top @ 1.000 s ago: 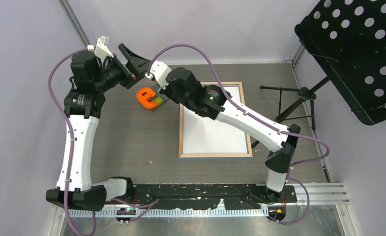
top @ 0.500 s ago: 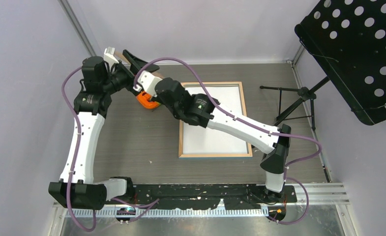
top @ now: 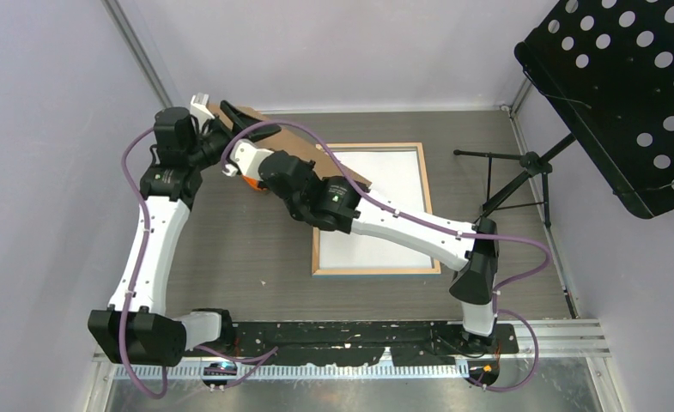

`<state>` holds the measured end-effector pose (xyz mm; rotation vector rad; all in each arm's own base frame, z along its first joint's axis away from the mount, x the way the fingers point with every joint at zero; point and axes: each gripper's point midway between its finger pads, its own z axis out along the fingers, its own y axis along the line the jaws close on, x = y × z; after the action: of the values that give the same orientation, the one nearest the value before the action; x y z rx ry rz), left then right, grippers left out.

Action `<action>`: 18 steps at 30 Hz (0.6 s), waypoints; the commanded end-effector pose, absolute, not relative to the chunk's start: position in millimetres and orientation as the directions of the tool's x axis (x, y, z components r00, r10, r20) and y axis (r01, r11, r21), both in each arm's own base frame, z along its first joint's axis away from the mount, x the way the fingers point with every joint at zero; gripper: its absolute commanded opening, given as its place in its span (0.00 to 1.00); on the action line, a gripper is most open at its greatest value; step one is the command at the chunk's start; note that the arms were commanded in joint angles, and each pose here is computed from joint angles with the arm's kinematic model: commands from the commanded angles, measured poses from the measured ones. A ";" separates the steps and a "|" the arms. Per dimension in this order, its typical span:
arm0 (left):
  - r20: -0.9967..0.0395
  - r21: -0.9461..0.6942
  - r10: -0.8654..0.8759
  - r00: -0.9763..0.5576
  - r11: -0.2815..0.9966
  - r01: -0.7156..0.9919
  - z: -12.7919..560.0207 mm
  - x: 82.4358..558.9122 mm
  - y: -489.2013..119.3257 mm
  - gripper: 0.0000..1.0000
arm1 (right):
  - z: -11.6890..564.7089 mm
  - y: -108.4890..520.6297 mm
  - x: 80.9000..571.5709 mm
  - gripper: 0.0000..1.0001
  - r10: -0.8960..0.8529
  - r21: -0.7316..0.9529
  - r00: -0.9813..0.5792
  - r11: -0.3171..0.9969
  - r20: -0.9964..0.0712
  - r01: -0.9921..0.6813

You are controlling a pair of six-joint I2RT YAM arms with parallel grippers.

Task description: Put the photo into the frame

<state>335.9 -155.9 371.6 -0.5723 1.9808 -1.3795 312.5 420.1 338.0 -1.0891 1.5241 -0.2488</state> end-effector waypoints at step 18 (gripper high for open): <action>-0.224 -0.962 -0.669 -0.709 0.267 0.052 359.8 335.5 -159.7 0.00 | 364.3 434.9 294.8 0.08 -0.704 -0.723 0.217 0.580 -0.677 -0.375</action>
<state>338.2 -157.0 334.0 -0.6699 2.0117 -1.4292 314.5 411.1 321.8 -1.1520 1.4711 -0.4770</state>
